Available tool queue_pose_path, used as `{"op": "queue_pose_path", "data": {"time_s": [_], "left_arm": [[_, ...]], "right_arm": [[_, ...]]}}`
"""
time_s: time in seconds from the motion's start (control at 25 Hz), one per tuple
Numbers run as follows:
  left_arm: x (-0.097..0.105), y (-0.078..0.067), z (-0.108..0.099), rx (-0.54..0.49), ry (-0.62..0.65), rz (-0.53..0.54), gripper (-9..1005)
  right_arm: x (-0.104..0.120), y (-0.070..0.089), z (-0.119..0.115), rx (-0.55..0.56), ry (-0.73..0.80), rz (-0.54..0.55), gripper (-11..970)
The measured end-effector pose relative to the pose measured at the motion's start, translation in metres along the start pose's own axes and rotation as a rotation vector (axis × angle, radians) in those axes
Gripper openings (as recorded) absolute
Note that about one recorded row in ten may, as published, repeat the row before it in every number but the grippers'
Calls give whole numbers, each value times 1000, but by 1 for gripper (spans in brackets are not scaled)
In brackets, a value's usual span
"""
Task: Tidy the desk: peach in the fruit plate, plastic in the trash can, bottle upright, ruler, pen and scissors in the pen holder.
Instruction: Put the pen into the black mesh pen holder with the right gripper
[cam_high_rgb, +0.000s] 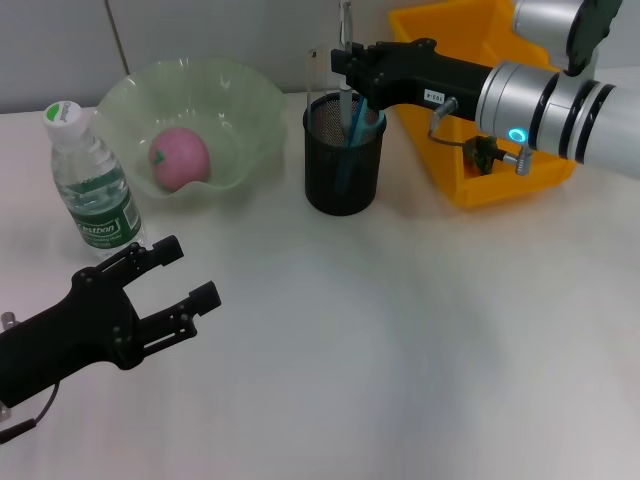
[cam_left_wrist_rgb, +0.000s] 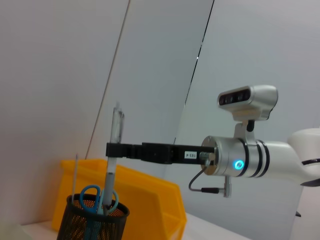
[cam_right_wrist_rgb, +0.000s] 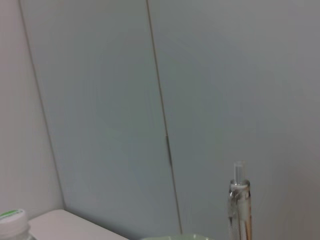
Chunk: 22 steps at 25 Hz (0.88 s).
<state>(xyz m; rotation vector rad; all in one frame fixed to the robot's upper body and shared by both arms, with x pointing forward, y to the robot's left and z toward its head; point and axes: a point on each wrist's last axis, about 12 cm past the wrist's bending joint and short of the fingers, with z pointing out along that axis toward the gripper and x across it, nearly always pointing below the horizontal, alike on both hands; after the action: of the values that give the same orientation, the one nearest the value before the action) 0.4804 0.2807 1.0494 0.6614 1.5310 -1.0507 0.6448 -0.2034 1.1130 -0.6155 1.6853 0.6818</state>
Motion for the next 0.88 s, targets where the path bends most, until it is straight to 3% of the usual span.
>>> {"op": "queue_pose_path", "data": {"time_s": [0.24,0.88], "left_arm": [[1,-3,-4,-1,-16,-6,838],[1,-6,-8,10,-34,-12,837]], "right_arm": [[1,0,2,8,9,8,126],[2,-1,0,12,8,12,283]]}}
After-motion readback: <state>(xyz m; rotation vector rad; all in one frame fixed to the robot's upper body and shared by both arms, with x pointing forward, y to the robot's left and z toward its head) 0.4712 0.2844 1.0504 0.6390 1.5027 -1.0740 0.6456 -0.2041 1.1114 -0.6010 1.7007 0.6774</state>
